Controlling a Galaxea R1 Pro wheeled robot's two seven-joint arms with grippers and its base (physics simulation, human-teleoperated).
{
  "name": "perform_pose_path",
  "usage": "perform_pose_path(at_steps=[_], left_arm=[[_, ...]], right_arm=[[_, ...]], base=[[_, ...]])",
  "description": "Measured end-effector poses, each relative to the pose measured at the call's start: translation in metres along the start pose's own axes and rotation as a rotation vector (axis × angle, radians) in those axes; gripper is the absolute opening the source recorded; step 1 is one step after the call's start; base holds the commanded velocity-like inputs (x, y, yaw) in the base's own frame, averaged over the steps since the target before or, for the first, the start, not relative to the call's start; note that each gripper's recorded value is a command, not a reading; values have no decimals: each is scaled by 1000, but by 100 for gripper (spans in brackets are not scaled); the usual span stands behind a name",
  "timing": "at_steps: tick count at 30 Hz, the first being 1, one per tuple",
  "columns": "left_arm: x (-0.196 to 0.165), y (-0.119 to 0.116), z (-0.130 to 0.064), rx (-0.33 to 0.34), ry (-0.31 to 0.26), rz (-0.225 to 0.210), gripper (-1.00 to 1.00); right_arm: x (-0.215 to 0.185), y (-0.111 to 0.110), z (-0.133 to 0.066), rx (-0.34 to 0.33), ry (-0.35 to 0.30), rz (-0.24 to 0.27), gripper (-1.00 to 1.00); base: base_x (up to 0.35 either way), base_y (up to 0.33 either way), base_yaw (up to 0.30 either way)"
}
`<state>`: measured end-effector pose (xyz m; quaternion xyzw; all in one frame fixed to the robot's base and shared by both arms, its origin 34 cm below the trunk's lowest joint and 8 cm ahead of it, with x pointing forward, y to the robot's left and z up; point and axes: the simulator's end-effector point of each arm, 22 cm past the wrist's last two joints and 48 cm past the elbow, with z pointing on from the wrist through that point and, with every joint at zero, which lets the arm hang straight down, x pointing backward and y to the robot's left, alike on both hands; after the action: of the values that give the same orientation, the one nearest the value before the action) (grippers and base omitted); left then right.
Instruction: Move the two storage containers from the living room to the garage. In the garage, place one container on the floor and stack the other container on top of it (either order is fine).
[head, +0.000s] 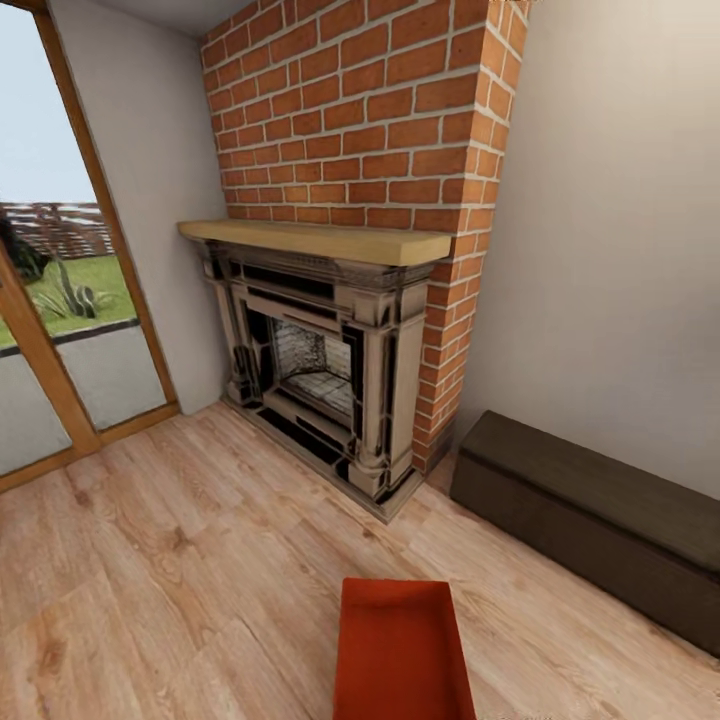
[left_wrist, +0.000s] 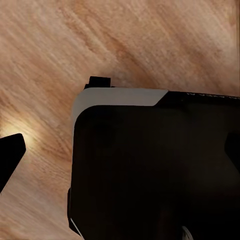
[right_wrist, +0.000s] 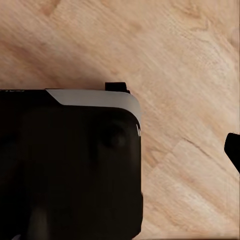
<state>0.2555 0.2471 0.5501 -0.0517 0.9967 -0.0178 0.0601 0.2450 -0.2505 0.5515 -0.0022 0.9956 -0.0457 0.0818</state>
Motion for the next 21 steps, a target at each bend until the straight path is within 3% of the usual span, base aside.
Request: perform_pose_path(at_steps=[21], left_arm=[[0, 0, 0, 0, 0, 0, 100]], right_arm=[[0, 0, 0, 0, 0, 0, 100]], base=[[0, 0, -245]])
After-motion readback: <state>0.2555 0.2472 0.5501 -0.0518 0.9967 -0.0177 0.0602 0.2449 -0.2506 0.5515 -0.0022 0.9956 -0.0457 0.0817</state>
